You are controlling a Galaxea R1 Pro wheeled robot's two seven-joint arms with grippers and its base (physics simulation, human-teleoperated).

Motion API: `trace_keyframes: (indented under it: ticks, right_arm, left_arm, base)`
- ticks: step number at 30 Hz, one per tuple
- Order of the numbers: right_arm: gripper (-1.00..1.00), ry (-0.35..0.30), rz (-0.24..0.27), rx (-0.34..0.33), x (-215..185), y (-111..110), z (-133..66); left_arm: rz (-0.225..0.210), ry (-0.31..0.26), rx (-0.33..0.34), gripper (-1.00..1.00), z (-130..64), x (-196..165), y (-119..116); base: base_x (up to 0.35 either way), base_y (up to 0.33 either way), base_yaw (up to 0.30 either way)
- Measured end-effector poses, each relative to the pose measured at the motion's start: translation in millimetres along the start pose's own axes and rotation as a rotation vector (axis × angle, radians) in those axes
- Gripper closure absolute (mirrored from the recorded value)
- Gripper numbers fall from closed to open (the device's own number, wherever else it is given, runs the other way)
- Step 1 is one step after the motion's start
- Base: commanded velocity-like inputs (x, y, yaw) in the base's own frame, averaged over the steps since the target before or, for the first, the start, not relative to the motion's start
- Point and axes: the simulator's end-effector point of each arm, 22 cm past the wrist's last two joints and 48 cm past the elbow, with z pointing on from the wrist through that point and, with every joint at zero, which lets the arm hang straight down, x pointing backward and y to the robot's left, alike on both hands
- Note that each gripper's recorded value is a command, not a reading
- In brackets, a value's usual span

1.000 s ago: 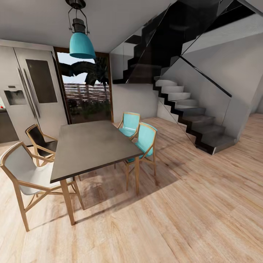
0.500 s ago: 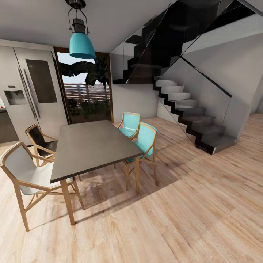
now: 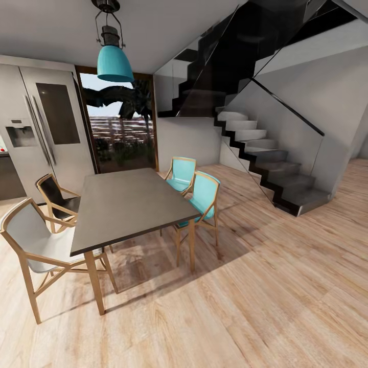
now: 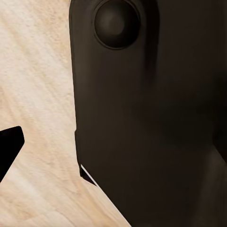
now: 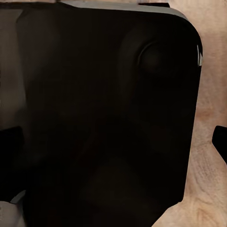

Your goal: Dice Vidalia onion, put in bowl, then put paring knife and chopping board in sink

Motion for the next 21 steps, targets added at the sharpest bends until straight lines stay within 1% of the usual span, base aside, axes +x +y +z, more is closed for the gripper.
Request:
trace_keyframes:
  ticks: [7, 9, 11, 12, 14, 15, 16, 17, 18, 19, 21]
  right_arm:
    - [-1.0, -0.059, -0.002, 0.002, -16, -2, -0.4]
    - [-1.0, -0.1, -0.003, 0.003, -25, -2, -1.1]
    - [-1.0, -0.111, -0.003, 0.003, -28, -3, -1.4]
    - [-1.0, -0.119, -0.003, 0.003, -29, -3, -1.6]
    - [-1.0, -0.13, -0.002, 0.004, -32, -3, -1.9]
    - [-1.0, -0.149, -0.002, 0.004, -38, -3, -2.5]
    - [-1.0, -0.16, -0.002, 0.004, -41, -3, -2.9]
    - [-1.0, -0.185, -0.002, 0.004, -49, -3, -3.9]
    - [-1.0, -0.2, -0.002, 0.005, -53, -3, -4.6]
    - [-1.0, -0.23, -0.002, 0.006, -62, -4, -6.1]
    - [-1.0, -0.262, -0.002, 0.006, -72, -4, -8.0]
  left_arm:
    - [-0.005, 0.0, 0.009, -1.0, 0.0, 0, -7]
    - [-0.008, -0.011, 0.011, -1.0, -0.1, -4, -8]
    - [-0.009, -0.037, 0.011, -1.0, -0.2, -11, -8]
    - [-0.009, -0.068, 0.011, -1.0, -0.6, -20, -8]
    - [-0.008, -0.104, 0.011, -1.0, -1.3, -29, -8]
    - [-0.009, -0.14, 0.01, -1.0, -2.3, -38, -7]
    - [-0.009, -0.158, 0.01, -1.0, -2.9, -42, -7]
    - [-0.01, -0.191, 0.008, -1.0, -4.2, -50, -7]
    - [-0.01, -0.208, 0.008, -1.0, -4.9, -54, -6]
    - [-0.011, -0.24, 0.007, -1.0, -6.5, -63, -6]
    - [-0.011, -0.274, 0.005, -1.0, -8.6, -73, -5]
  base:
    - [0.0, 0.0, 0.0]
    - [0.0, 0.0, 0.0]
    - [0.0, 0.0, 0.0]
    - [0.0, 0.0, 0.0]
    - [0.0, 0.0, 0.0]
    - [0.0, 0.0, 0.0]
    - [0.0, 0.0, 0.0]
    - [0.0, 0.0, 0.0]
    - [0.0, 0.0, 0.0]
    - [0.0, 0.0, 0.0]
    - [0.0, 0.0, 0.0]
